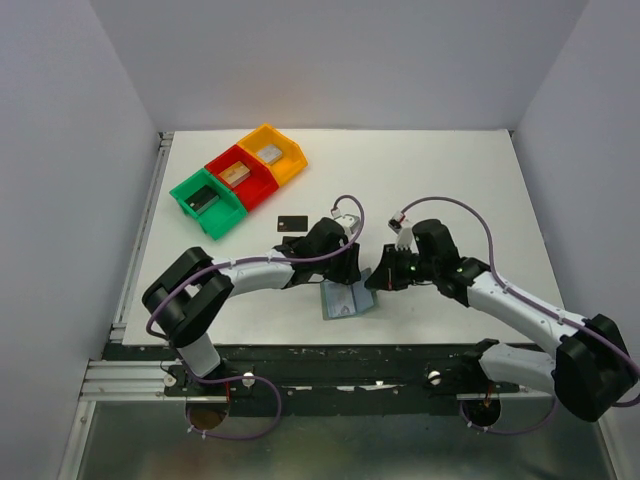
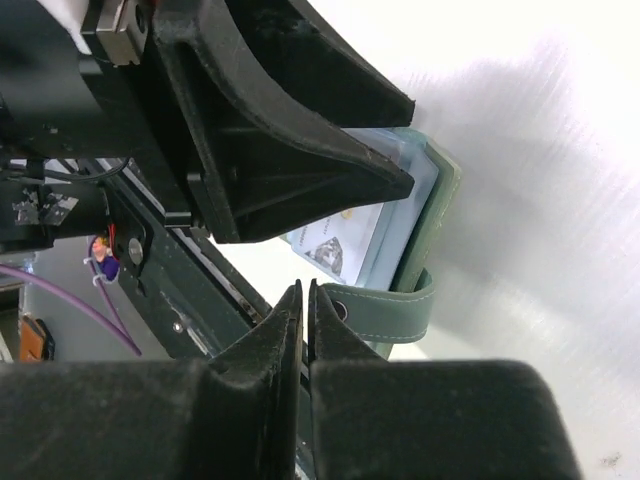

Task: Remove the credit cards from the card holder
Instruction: Remove the credit card from the card holder.

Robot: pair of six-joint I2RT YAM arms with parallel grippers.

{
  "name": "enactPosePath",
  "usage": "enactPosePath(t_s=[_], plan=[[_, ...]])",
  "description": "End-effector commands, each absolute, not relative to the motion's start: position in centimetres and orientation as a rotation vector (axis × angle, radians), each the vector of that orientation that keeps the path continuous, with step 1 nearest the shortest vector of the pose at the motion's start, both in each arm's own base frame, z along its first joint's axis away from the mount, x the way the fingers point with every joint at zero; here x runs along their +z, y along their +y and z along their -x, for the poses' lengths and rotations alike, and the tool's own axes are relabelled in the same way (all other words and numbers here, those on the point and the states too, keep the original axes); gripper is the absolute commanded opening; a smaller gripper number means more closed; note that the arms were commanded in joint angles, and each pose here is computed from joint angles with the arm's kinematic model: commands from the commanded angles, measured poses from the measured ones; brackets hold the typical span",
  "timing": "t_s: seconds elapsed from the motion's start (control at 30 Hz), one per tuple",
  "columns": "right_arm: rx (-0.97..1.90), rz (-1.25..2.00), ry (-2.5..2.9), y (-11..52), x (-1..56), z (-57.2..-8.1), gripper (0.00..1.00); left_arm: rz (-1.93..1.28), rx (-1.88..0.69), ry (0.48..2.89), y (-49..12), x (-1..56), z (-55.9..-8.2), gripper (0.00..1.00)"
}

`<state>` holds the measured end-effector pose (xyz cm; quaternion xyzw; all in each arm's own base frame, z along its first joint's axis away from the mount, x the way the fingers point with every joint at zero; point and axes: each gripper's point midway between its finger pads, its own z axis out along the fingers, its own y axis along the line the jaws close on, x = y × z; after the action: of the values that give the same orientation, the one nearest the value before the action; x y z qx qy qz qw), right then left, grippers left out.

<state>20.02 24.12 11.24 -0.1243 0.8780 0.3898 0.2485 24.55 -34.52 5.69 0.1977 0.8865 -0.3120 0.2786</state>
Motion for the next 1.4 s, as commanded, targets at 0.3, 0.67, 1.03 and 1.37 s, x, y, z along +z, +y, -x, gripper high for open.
enactPosePath(t_s=[0.3,0.67,1.03,1.37], plan=[[1.036,0.417,2.112,23.4,18.2,-20.1,0.55,-0.578,-0.843,2.381,-36.1,5.2,-25.3,0.53],[1.184,0.366,2.392,25.5,9.5,-19.1,0.24,-0.466,-0.694,2.399,-33.4,5.1,-26.0,0.53],[1.243,0.305,2.47,26.9,6.0,-19.8,0.26,-0.288,-0.592,2.329,-28.6,6.8,-25.3,0.48],[1.207,0.248,2.536,26.8,3.6,-20.3,0.4,-0.327,-0.725,2.316,-28.6,5.7,-23.0,0.28]])
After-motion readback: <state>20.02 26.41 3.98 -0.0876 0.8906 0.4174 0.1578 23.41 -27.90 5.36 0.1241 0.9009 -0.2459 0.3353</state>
